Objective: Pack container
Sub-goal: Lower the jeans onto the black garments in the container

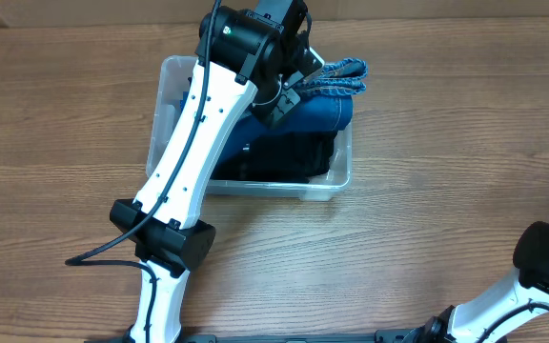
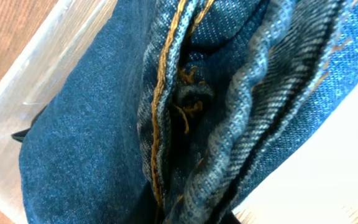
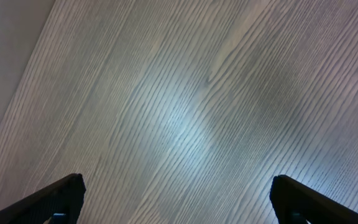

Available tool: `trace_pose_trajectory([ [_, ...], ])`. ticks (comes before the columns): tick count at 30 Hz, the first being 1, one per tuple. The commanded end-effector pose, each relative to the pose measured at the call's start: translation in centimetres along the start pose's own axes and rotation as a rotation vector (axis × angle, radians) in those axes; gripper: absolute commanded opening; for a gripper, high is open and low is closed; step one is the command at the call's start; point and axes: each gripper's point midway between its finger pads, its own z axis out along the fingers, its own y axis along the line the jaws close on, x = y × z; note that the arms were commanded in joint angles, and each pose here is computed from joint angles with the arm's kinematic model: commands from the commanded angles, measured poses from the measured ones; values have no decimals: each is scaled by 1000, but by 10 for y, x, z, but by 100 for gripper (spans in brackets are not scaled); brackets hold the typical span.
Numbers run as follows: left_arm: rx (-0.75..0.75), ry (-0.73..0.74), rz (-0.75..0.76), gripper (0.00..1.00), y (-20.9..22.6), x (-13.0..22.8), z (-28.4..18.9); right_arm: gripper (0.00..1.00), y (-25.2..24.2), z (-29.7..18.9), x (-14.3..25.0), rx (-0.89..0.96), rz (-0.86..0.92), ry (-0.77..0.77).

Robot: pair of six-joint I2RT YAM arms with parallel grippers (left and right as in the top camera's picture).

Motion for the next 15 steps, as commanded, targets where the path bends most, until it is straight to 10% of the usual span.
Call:
trace_pose_trajectory([
  [1, 69, -59, -57, 4, -15, -8, -13, 100, 0, -5, -3, -7, 3, -18],
  [15, -30, -111, -33, 4, 62, 26, -45, 100, 0, -5, -3, -7, 3, -18],
])
